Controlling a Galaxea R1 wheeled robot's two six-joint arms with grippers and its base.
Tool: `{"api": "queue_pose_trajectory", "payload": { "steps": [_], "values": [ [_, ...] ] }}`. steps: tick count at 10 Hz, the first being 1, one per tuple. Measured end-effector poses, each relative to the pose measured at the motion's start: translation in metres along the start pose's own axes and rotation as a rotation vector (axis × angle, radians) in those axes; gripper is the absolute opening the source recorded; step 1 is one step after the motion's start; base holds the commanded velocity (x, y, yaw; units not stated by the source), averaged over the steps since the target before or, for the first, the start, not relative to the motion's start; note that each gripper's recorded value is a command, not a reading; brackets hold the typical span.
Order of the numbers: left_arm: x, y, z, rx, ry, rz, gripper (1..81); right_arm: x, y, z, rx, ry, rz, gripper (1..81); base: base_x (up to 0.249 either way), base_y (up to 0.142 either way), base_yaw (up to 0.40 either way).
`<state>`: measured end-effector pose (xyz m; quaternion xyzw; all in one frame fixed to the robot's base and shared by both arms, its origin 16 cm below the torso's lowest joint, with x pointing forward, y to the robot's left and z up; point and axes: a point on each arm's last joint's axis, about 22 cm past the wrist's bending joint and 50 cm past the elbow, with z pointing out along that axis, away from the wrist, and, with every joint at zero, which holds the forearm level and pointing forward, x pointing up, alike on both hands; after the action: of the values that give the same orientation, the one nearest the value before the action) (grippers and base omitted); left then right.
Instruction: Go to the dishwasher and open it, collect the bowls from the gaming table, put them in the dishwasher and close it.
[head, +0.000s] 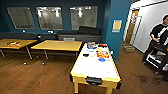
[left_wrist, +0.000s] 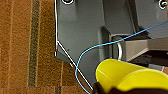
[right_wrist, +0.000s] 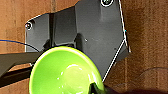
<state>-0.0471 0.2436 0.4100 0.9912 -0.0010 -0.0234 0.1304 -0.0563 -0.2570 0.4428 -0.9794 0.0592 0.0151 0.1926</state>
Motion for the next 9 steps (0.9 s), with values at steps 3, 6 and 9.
{"api": "queue_pose_trajectory", "payload": {
  "steps": [3,6,9],
  "values": [
    [0.0003,0.0,0.0,0.0,0.001,0.0,1.0,0.0,-0.0003,0.0001,0.0,0.0,-0.001,1.0,0.0,0.0,0.0],
    [0.0006,-0.0001,0.0,0.0,0.003,0.001,1.0,0.0,0.0003,-0.0001,0.0,0.0,-0.002,1.0,0.0,0.0,-0.103],
    [0.0001,-0.0001,0.0,0.0,0.003,0.005,1.0,0.0,0.001,-0.0004,-0.001,0.001,-0.002,1.0,0.0,0.0,-0.347]
  ]
}}
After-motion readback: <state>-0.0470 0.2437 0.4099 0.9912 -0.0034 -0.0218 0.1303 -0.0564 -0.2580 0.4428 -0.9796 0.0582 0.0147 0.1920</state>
